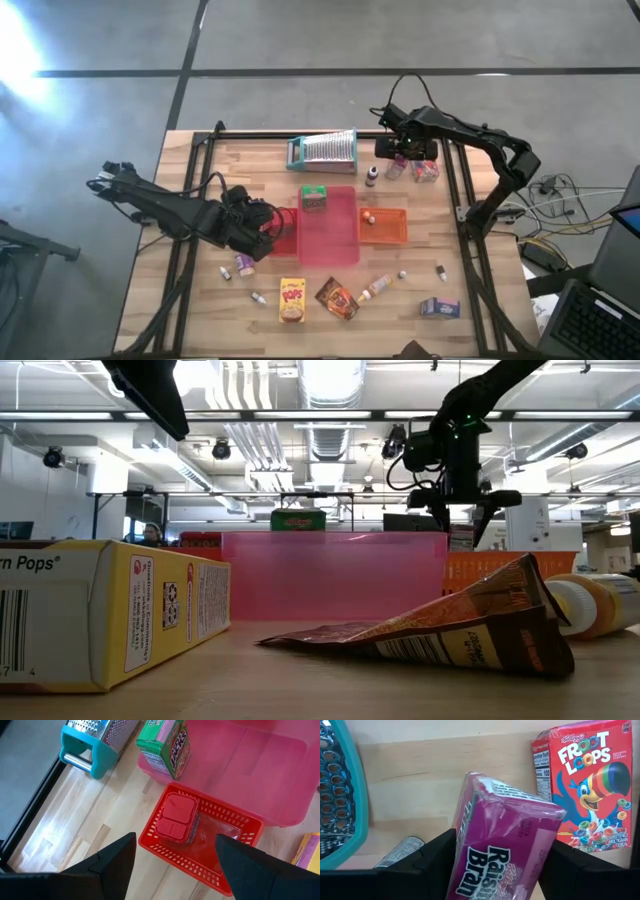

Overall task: Pick & Place Kitchen Items
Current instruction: Put the purple cereal box into the pink bin, then put the small black food coloring bottle into the orange bin

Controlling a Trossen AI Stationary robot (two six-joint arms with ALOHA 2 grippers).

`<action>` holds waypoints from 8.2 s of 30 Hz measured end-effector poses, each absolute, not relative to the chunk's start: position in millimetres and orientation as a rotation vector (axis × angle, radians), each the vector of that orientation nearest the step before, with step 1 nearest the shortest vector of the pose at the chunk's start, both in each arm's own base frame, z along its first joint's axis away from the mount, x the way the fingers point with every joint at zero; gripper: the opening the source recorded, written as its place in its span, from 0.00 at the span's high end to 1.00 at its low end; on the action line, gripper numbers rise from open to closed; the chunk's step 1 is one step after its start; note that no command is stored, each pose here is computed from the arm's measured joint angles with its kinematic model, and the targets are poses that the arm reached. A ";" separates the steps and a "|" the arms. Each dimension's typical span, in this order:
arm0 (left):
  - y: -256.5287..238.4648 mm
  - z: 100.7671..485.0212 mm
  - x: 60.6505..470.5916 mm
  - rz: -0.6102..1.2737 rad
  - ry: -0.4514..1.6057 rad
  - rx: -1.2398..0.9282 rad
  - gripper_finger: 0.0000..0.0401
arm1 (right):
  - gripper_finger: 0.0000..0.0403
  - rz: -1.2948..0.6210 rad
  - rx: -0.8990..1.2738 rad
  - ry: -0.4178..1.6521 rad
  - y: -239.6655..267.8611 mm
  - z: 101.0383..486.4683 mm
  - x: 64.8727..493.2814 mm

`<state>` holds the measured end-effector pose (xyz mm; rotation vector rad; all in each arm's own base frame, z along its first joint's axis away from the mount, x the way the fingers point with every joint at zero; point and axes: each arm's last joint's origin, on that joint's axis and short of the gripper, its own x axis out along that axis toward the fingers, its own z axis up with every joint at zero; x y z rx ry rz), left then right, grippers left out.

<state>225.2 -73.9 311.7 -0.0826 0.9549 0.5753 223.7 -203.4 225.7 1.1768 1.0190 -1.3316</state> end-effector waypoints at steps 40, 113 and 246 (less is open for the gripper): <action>-73.9 311.7 225.2 0.575 0.955 -0.083 0.31 | 0.74 -1.116 0.929 1.060 -190.7 259.9 209.5; -74.0 311.8 225.5 0.575 0.953 -0.085 0.31 | 0.78 -0.082 -0.050 1.043 -60.5 290.5 331.1; -74.0 309.2 225.4 0.576 0.957 -0.081 0.31 | 0.84 -0.506 0.092 0.839 -1.1 321.6 119.3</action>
